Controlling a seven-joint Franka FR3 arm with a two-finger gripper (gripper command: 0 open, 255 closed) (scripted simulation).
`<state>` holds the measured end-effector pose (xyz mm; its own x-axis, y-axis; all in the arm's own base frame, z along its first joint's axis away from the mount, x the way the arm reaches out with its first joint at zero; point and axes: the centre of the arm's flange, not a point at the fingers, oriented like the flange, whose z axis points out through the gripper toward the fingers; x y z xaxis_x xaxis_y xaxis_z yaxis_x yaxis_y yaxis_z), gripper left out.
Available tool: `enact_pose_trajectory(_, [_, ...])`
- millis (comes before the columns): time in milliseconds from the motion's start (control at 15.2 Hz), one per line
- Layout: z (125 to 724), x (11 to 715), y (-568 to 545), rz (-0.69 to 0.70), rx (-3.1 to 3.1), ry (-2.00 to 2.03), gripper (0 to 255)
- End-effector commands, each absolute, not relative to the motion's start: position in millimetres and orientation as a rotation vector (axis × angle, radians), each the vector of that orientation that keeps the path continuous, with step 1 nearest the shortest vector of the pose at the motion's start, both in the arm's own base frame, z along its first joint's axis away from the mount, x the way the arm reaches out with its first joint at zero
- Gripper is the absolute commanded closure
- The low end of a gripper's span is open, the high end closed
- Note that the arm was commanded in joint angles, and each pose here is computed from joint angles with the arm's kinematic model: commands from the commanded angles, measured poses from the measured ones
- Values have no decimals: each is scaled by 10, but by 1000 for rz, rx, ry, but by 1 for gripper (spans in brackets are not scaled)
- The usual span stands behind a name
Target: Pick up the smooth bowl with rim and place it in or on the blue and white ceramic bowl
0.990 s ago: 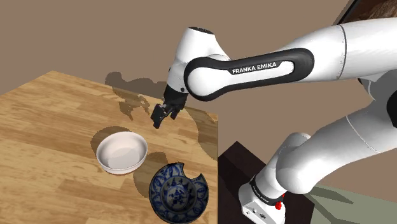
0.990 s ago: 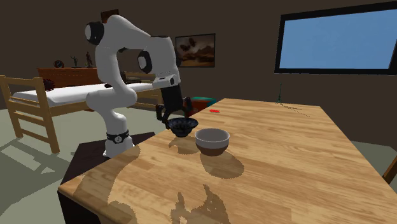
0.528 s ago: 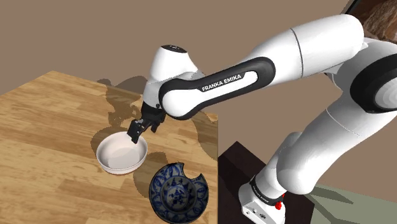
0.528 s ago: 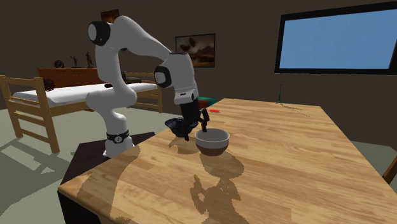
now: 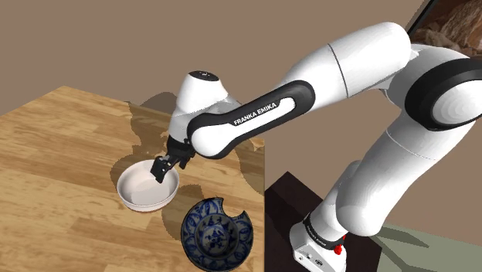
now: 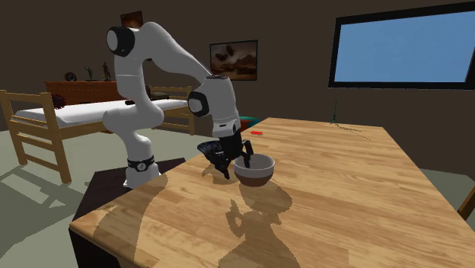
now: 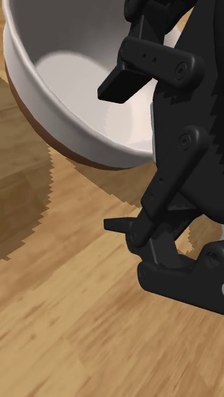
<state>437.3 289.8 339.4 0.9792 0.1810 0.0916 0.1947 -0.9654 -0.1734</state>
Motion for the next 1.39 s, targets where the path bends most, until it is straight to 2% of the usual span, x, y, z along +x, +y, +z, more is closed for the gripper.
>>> enact_pose_trajectory(0, [3377,4372,2911,-112,-2943,-282,0])
enact_pose_trajectory(396, [3377,4372,2911,-112,-2943,-282,0])
enact_pose_trajectory(462, [3377,4372,2911,-112,-2943,-282,255])
enact_pose_trajectory(1056, [3377,4372,2911,-112,-2943,-282,255])
enact_pose_trajectory(1320, [3588,4372,2911,-112,-2943,-282,255])
